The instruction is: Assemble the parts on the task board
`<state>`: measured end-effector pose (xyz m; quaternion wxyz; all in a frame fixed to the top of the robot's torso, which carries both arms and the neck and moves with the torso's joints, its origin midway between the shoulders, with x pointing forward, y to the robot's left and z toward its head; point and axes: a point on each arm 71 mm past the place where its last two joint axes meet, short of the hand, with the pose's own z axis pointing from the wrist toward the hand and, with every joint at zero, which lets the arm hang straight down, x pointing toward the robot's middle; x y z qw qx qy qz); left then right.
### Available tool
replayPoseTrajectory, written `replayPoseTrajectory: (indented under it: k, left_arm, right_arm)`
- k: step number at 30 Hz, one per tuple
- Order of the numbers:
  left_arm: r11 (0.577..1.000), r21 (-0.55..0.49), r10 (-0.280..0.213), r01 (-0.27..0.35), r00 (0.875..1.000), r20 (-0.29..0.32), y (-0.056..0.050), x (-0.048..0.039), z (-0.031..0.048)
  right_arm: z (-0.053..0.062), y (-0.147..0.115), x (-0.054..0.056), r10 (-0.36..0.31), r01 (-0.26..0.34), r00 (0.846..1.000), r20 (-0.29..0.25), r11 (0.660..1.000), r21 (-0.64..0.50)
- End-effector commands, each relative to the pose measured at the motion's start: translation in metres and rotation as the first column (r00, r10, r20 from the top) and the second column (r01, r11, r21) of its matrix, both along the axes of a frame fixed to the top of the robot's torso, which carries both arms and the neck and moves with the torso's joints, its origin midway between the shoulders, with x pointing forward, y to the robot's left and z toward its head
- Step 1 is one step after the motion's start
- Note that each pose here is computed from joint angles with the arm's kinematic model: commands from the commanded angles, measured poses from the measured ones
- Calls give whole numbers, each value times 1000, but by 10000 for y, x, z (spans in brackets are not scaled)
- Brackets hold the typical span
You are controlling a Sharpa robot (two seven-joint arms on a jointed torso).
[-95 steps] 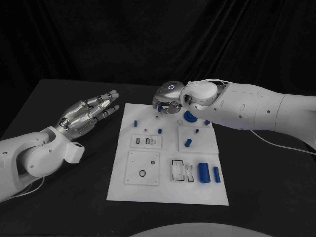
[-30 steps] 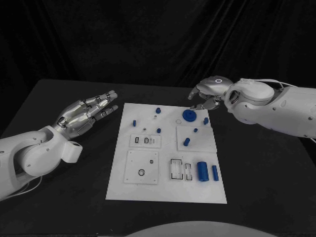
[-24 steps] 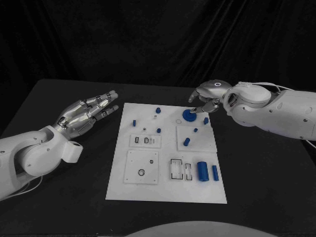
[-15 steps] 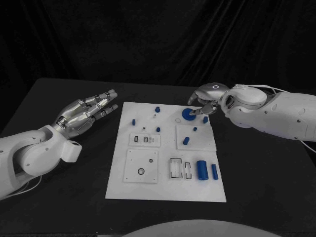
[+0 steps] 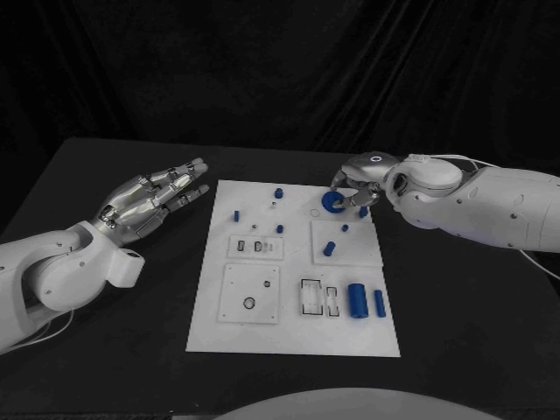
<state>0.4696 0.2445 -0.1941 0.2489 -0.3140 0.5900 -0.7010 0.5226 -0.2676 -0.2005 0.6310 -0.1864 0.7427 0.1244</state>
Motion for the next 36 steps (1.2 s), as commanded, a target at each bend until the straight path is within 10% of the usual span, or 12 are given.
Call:
replayPoseTrajectory:
  k: [1,36]
  left_arm:
    - [1000,-17,-16,17,1000,6,-20,-7,15]
    - [999,-18,-28,28,1000,1,-36,3,0]
  right_arm:
    - [-55,-18,5,-20,20,1000,-19,1000,-12]
    - [-113,66,-35,27,-27,1000,-15,1000,10]
